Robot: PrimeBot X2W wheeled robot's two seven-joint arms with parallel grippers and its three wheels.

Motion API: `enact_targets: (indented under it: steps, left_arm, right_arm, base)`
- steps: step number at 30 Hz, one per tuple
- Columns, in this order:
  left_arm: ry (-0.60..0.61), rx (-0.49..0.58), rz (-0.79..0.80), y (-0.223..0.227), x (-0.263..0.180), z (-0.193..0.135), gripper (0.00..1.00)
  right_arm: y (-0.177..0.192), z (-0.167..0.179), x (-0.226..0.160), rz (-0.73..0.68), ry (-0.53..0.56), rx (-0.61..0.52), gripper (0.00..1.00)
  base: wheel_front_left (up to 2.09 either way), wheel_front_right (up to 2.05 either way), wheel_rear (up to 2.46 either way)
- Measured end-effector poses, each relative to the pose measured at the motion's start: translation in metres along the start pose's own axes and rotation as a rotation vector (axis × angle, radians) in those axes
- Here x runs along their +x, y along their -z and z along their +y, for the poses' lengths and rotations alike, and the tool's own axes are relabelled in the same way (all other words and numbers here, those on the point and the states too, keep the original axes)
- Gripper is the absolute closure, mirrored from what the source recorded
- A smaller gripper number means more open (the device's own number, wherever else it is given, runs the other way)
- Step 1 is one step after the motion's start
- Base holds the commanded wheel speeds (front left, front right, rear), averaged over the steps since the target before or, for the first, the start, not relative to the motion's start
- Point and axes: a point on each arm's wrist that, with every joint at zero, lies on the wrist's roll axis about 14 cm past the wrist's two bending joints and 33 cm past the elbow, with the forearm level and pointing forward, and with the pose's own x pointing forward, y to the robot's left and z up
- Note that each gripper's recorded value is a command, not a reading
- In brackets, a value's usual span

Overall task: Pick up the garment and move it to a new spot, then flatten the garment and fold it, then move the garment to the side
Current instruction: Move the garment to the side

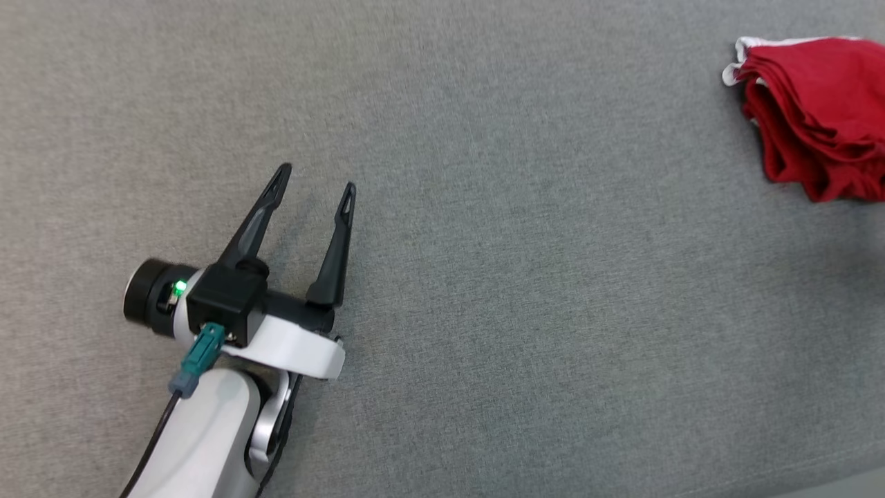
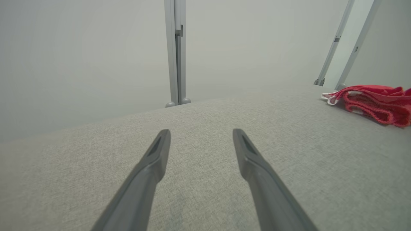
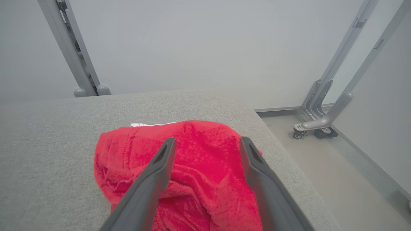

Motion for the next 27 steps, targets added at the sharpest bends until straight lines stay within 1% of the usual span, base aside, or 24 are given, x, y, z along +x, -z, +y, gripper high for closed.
enact_targets:
  steps: [6,12,17,24,27]
  left_arm:
    - [-0.077,0.001,-0.007,-0.015,-0.028,0.008,0.00]
    - [-0.177,0.006,-0.016,-0.030,-0.062,0.027,0.00]
    - [-0.264,0.009,-0.028,-0.040,-0.091,0.044,0.00]
    - [-0.381,0.021,-0.052,-0.055,-0.135,0.064,0.00]
    - [-0.418,0.037,-0.062,-0.061,-0.153,0.072,0.00]
  right_arm:
    - [-0.010,0.027,-0.033,-0.096,-0.031,0.055,0.00]
    - [-0.022,0.071,-0.063,-0.186,-0.097,0.102,0.00]
    - [-0.031,0.109,-0.083,-0.238,-0.172,0.110,0.00]
    - [-0.050,0.147,-0.106,-0.292,-0.257,0.113,0.00]
    - [-0.057,0.158,-0.116,-0.307,-0.285,0.119,0.00]
  base:
    - [0.00,0.00,0.00]
    - [0.00,0.00,0.00]
    - [0.00,0.00,0.00]
    - [0.00,0.00,0.00]
    - [0.00,0.00,0.00]
